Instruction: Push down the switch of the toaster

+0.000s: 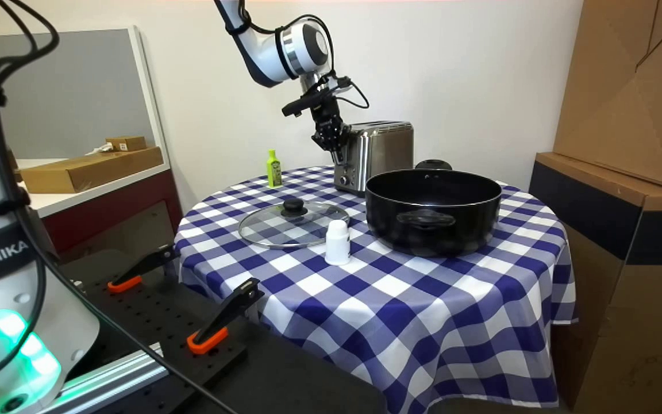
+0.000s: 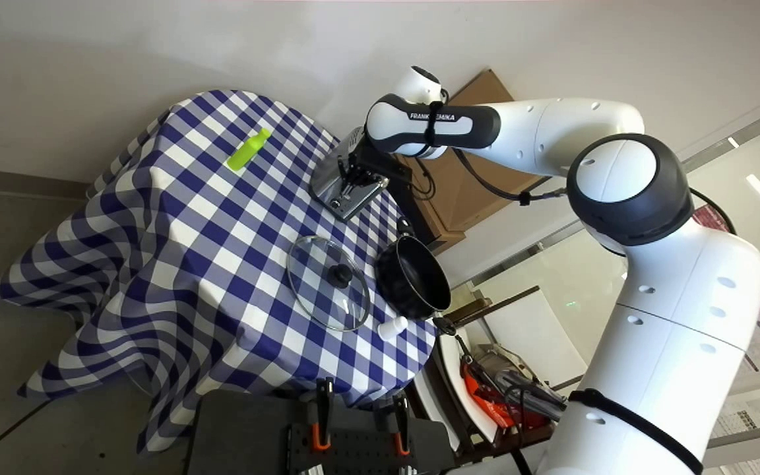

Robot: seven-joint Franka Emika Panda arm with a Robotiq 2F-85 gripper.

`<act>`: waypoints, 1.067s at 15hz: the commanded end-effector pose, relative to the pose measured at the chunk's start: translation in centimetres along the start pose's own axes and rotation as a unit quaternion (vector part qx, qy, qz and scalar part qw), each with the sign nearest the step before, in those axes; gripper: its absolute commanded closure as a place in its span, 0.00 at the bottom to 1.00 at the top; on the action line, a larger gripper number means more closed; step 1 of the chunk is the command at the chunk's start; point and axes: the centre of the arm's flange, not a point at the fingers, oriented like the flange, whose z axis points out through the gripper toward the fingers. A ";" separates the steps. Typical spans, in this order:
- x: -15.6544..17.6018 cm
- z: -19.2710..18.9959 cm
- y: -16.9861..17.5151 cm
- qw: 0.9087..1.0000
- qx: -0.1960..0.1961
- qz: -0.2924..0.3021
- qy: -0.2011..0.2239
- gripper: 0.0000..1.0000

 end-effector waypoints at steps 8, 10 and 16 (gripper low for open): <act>0.9 3.9 -1.1 0.998 0.045 0.026 -0.018 1.00; 0.6 2.8 -0.6 0.997 0.061 0.032 -0.015 1.00; -2.4 -3.2 -0.1 0.981 0.192 0.020 0.005 1.00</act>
